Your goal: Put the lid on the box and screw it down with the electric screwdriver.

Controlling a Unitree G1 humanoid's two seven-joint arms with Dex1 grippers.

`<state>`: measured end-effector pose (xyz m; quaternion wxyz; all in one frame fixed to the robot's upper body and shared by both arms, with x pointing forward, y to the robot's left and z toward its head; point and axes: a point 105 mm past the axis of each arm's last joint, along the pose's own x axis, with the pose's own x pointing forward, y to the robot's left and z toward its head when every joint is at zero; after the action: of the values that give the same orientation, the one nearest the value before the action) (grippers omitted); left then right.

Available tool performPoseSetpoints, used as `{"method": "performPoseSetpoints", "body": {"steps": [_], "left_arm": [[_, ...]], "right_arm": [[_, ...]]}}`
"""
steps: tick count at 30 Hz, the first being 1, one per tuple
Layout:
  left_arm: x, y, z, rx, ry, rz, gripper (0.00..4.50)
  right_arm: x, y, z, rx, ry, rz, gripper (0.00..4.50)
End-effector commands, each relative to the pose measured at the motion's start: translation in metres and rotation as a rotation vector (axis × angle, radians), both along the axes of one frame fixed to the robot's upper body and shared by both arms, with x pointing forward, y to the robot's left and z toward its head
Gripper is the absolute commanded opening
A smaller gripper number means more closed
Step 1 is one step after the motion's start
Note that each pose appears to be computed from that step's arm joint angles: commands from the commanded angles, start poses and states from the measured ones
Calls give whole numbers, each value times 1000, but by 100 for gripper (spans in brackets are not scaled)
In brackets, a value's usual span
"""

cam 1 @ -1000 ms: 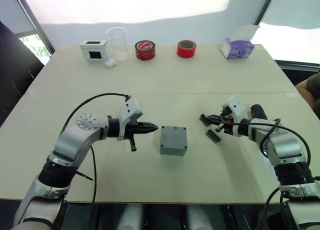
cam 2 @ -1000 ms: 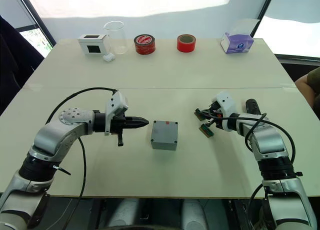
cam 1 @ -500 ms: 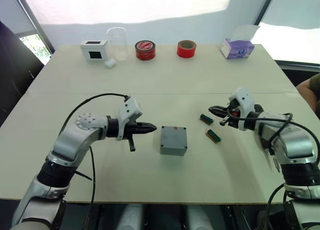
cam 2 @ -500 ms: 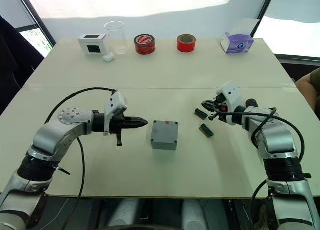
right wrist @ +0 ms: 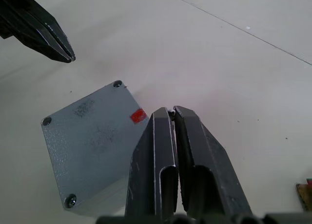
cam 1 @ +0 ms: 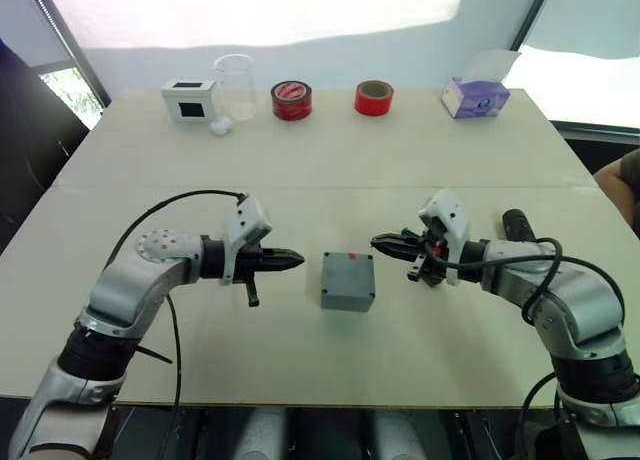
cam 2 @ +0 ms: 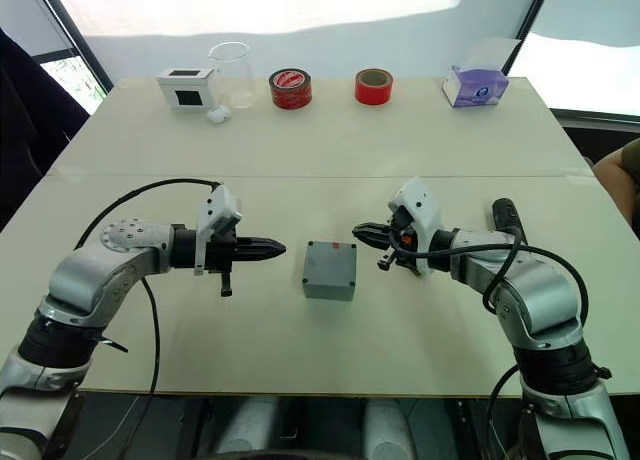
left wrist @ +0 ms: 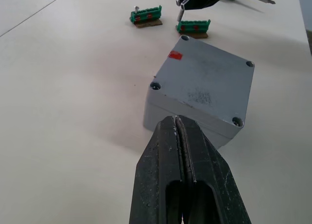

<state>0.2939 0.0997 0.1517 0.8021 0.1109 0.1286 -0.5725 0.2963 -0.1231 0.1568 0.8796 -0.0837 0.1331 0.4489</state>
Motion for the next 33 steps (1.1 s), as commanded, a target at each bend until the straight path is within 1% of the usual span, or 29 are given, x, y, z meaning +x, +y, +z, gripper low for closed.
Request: {"method": "performPoseSetpoints", "body": {"steps": [1,6,25,28,29,33], "left_arm": [[-3,-5,8,-25,-31,-20,0],[-4,-10,13,-48,-28,-36,0],[-7,-17,15,-62,-39,-53,0],[-7,-18,16,-63,-39,-56,0],[-8,-18,16,-64,-40,-57,0],[-7,-19,17,-67,-43,-59,0]], "right_arm": [[-3,2,5,-14,-28,20,6],[-4,0,2,-21,-15,19,6],[1,1,-10,-66,-7,13,6],[2,0,-10,-70,-9,11,83],[2,0,-9,-70,-9,11,117],[4,-3,-7,-73,-17,-3,286]]}}
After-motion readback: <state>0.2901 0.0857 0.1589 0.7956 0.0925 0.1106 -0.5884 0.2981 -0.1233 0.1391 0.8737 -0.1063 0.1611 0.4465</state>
